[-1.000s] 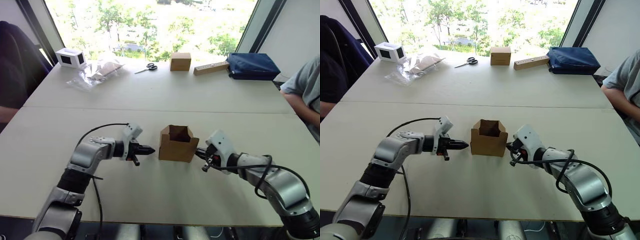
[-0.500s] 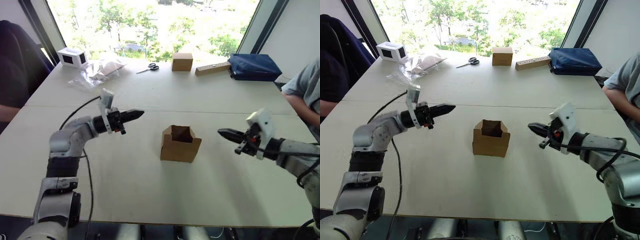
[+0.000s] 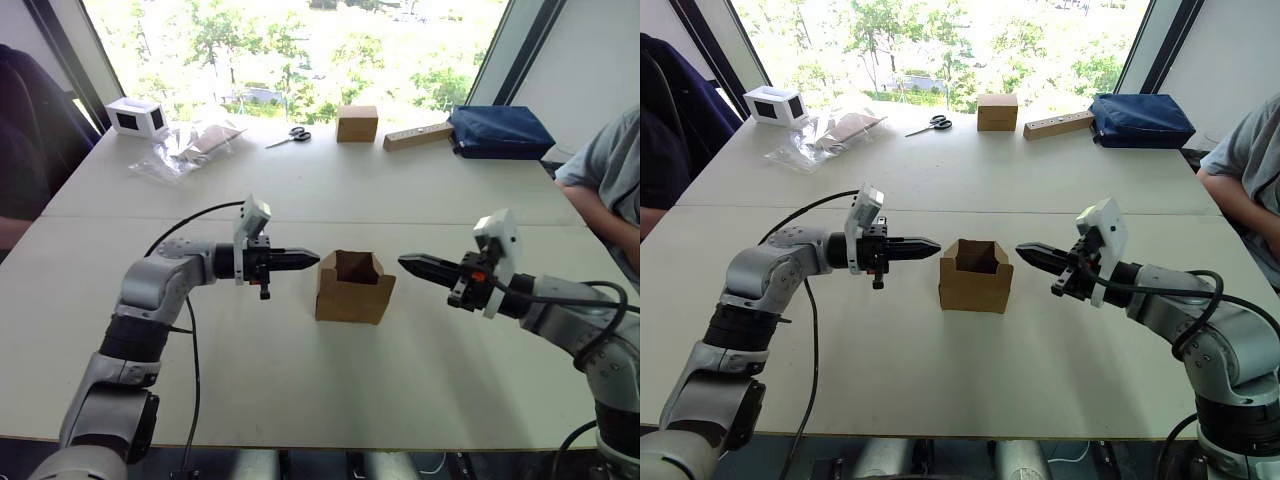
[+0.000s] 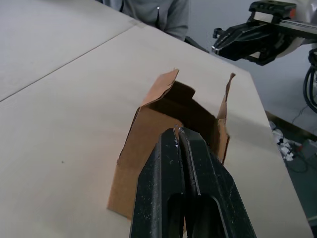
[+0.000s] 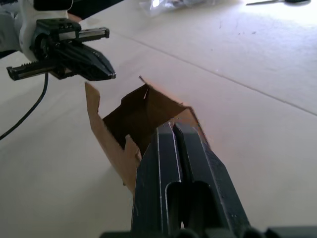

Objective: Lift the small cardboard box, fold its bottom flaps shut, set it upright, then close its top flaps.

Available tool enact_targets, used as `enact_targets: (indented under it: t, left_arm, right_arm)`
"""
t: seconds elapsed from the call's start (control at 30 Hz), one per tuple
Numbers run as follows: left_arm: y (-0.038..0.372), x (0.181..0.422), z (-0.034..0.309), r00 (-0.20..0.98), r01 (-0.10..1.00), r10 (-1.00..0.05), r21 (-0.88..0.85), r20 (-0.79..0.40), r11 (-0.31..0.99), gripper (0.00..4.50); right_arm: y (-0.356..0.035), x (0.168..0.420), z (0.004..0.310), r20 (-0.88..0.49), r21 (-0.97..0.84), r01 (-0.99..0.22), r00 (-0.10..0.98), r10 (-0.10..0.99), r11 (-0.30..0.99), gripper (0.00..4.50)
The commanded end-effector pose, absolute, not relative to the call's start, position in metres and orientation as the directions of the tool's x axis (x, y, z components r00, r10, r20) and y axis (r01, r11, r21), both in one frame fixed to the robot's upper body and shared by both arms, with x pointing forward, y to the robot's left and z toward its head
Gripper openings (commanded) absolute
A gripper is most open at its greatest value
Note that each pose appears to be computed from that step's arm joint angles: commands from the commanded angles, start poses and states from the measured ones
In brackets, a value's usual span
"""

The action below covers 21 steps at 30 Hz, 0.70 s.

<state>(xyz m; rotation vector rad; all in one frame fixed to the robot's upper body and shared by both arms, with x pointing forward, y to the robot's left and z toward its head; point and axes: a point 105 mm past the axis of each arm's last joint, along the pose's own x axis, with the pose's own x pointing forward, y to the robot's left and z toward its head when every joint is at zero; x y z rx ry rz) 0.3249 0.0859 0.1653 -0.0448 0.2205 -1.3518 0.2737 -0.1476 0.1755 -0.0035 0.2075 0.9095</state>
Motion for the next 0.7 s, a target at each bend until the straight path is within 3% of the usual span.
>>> enact_targets:
  t: [0.03, 0.47, 0.7]
  left_arm:
    - [0.082, 0.328, 0.174, 0.193, 0.973, -0.973, -0.105, -0.128, 0.207, 0.05]
    - [0.069, 0.332, 0.14, 0.165, 0.985, -0.955, -0.013, -0.246, 0.173, 0.05]
    - [0.063, 0.331, 0.137, 0.144, 0.989, -0.946, 0.002, -0.291, 0.15, 0.05]
  right_arm:
    - [-0.143, 0.275, 0.183, -0.148, 0.041, -0.794, 0.596, 0.789, 0.607, 0.0]
    - [-0.136, 0.291, 0.16, -0.217, 0.004, -0.817, 0.562, 0.798, 0.577, 0.0]
    - [-0.135, 0.294, 0.151, -0.268, 0.0, -0.838, 0.526, 0.807, 0.546, 0.0]
